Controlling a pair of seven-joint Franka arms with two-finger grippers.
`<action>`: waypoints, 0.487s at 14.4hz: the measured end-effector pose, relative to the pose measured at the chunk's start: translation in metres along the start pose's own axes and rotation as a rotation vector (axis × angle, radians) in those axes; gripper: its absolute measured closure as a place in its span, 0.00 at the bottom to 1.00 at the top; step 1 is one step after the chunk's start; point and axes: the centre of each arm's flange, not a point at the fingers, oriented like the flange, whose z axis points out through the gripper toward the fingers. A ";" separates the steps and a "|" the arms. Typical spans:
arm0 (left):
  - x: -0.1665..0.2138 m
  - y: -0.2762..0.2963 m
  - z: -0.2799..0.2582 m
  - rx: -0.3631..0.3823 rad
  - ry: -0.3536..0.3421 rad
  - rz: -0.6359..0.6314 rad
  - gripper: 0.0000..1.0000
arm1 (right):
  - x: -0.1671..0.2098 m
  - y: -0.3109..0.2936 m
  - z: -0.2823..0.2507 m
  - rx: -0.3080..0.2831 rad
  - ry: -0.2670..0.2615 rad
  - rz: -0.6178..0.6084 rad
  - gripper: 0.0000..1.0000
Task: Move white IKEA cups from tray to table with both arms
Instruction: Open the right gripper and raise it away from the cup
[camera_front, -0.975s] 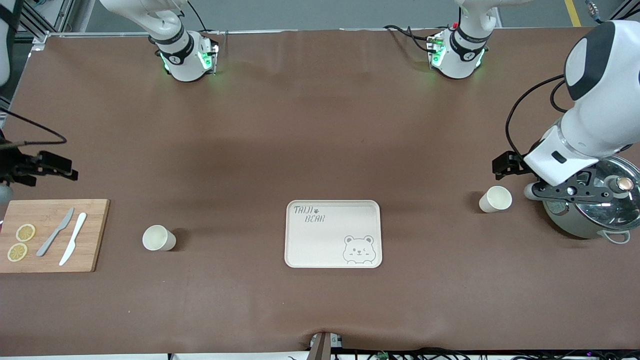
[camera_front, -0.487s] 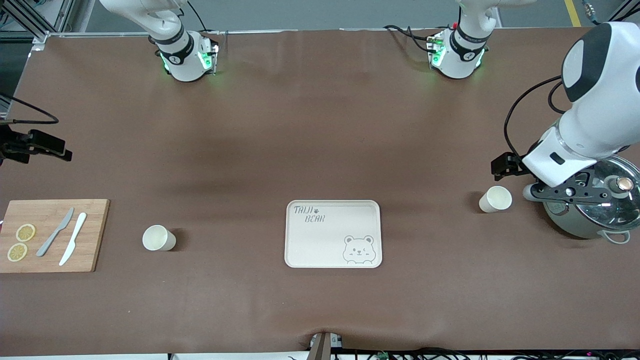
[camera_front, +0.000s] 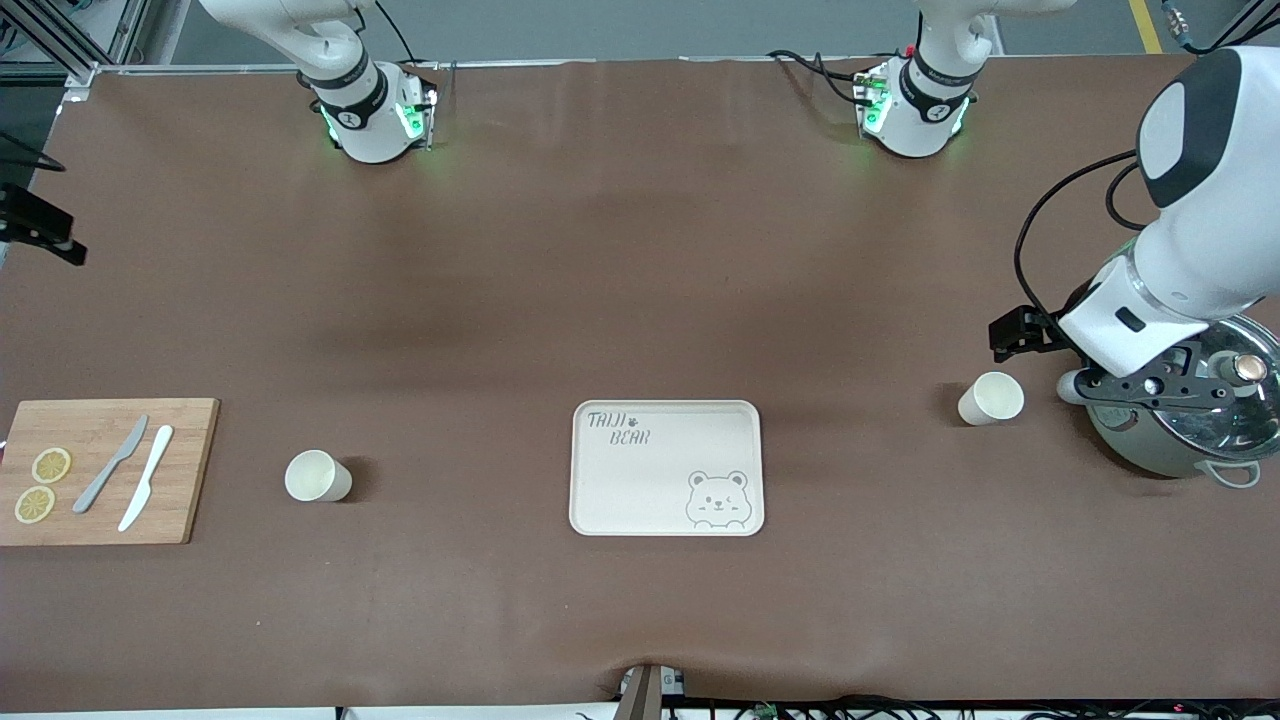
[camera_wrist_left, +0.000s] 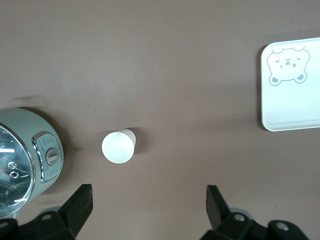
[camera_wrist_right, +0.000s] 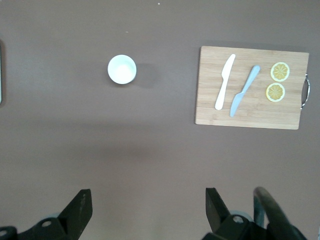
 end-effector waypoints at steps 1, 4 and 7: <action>0.000 0.002 0.000 0.000 0.000 0.000 0.00 | -0.001 0.006 0.003 0.000 0.001 0.002 0.00; 0.000 0.004 0.000 0.000 0.000 0.003 0.00 | 0.005 -0.009 0.014 0.001 -0.001 0.040 0.00; 0.000 0.004 0.000 0.000 0.000 0.002 0.00 | 0.011 -0.035 0.018 0.002 -0.007 0.051 0.00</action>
